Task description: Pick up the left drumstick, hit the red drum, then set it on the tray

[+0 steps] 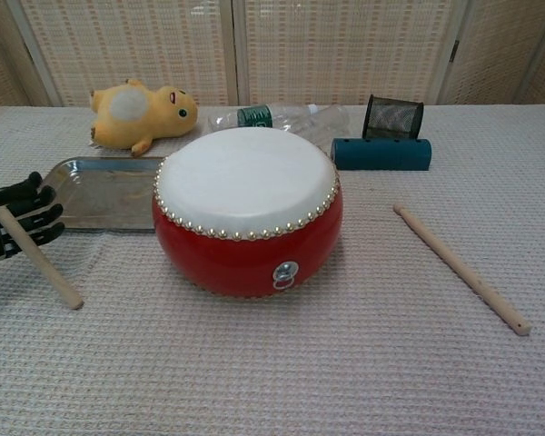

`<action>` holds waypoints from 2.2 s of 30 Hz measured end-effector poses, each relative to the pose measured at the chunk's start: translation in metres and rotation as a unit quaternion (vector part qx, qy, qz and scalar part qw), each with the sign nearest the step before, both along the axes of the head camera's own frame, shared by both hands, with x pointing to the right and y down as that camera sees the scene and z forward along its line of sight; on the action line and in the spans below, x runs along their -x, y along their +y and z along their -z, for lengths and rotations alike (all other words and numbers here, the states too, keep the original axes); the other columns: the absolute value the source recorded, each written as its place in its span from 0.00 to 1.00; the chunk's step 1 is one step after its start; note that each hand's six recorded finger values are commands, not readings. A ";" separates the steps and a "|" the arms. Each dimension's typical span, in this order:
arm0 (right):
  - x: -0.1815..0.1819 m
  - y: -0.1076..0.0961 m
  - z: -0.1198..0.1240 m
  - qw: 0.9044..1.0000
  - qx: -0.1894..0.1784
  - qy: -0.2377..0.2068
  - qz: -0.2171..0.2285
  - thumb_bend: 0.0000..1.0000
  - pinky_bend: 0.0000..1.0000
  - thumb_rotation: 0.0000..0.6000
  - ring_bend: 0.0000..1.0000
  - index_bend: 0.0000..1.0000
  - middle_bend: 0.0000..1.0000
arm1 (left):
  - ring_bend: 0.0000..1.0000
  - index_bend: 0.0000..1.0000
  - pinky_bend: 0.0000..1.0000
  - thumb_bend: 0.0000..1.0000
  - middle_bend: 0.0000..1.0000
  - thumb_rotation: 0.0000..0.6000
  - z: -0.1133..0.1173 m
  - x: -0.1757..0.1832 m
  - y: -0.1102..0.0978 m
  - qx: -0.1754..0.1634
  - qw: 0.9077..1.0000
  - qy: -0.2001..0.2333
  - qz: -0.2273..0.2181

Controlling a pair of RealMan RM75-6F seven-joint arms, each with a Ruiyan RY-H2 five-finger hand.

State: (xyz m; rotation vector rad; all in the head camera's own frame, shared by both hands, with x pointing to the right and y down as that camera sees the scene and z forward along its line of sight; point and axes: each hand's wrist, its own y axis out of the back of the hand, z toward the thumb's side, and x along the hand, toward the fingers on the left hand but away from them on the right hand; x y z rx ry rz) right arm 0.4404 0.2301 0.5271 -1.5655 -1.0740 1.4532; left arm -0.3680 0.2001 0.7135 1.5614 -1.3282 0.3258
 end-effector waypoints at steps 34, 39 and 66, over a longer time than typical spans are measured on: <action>-0.004 0.002 0.004 1.000 -0.007 0.002 -0.003 0.18 0.11 1.00 0.00 0.00 0.13 | 0.46 0.56 0.42 0.20 0.54 1.00 0.003 -0.046 0.029 -0.058 0.990 -0.014 -0.125; -0.004 0.002 0.005 1.000 -0.008 0.002 -0.002 0.18 0.11 1.00 0.00 0.00 0.13 | 0.48 0.60 0.42 0.20 0.57 1.00 0.004 -0.050 0.034 -0.070 0.987 -0.024 -0.141; -0.003 0.001 0.010 1.000 -0.021 0.001 0.002 0.18 0.11 1.00 0.00 0.00 0.13 | 0.68 0.74 0.66 0.21 0.77 1.00 0.008 -0.068 0.060 -0.102 0.975 -0.056 -0.189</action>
